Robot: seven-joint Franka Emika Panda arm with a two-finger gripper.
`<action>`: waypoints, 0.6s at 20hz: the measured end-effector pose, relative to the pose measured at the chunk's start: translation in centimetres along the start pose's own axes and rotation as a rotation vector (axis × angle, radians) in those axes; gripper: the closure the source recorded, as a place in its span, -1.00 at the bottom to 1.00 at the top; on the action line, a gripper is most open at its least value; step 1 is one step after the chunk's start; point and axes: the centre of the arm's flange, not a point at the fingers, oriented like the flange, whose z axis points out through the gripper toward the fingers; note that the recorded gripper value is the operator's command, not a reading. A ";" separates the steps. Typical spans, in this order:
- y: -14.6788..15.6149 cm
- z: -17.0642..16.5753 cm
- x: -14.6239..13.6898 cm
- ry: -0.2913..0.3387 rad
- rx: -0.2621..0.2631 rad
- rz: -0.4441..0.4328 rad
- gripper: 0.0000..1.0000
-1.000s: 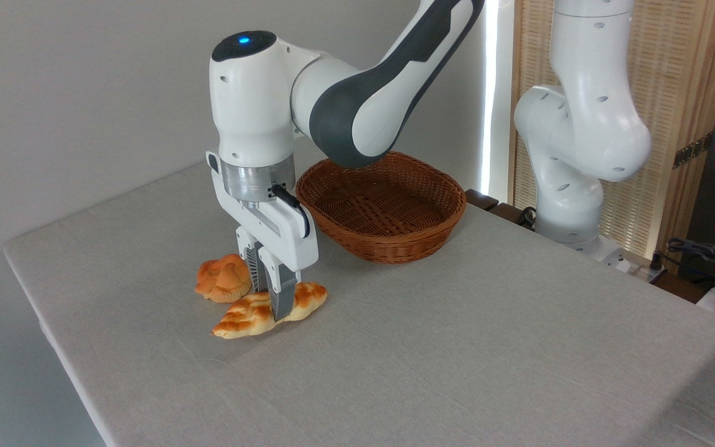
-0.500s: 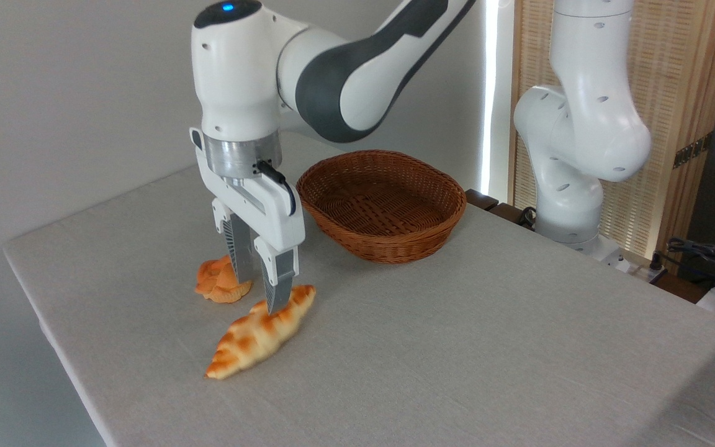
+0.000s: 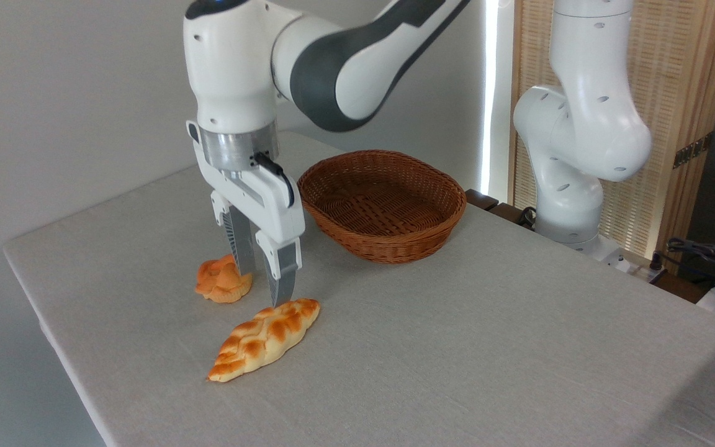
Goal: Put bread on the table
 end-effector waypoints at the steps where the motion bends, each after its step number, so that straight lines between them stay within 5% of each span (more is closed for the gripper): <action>1: 0.2 -1.3 0.3 -0.009 -0.009 0.005 -1.00; 6: 1.6 -7.6 2.4 0.019 0.012 0.043 -1.00; 12: 2.7 -13.0 1.8 -0.047 -0.040 0.054 -1.00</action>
